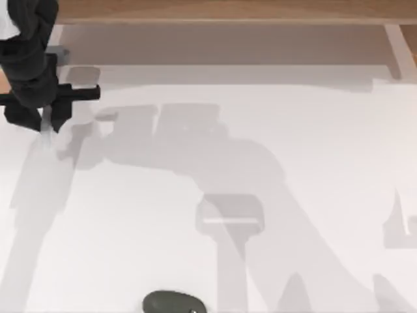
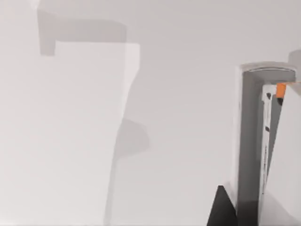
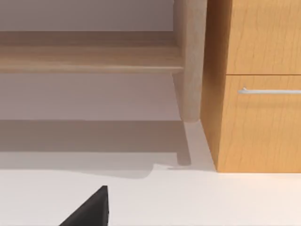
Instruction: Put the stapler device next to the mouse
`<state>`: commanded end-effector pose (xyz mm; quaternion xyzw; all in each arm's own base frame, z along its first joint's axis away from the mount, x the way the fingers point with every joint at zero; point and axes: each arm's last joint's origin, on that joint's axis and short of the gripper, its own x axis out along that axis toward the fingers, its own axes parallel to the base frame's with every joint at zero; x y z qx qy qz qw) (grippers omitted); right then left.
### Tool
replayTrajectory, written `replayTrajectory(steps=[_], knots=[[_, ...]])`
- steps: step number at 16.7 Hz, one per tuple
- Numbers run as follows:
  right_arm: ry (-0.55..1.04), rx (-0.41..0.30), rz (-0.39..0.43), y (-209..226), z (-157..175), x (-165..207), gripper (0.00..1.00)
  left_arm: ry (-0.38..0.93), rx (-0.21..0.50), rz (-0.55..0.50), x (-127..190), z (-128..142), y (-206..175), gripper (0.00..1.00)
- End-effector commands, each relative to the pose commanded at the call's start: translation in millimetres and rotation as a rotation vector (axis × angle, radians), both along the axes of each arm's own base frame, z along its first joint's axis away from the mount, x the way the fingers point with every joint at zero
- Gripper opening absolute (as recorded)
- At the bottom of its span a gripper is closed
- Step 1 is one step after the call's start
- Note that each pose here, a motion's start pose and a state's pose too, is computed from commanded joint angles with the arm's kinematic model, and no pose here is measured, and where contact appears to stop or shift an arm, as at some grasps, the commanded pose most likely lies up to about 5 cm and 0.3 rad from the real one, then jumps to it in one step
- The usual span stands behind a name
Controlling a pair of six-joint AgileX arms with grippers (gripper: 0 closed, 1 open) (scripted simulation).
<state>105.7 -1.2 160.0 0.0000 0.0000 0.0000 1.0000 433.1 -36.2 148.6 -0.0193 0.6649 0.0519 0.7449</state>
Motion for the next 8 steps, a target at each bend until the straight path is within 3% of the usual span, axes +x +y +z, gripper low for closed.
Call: replayTrajectory(steps=[3,8], knots=[[0.0,0.0,0.0,0.0,0.0,0.0,1.0,-0.051,-0.005,-0.001,-25.2,3.6,-58.2,0.0],[0.0,0.0,0.0,0.0,0.0,0.0,1.0,-0.126,-0.073,-0.06,-90.2,10.3,-148.8,0.0]])
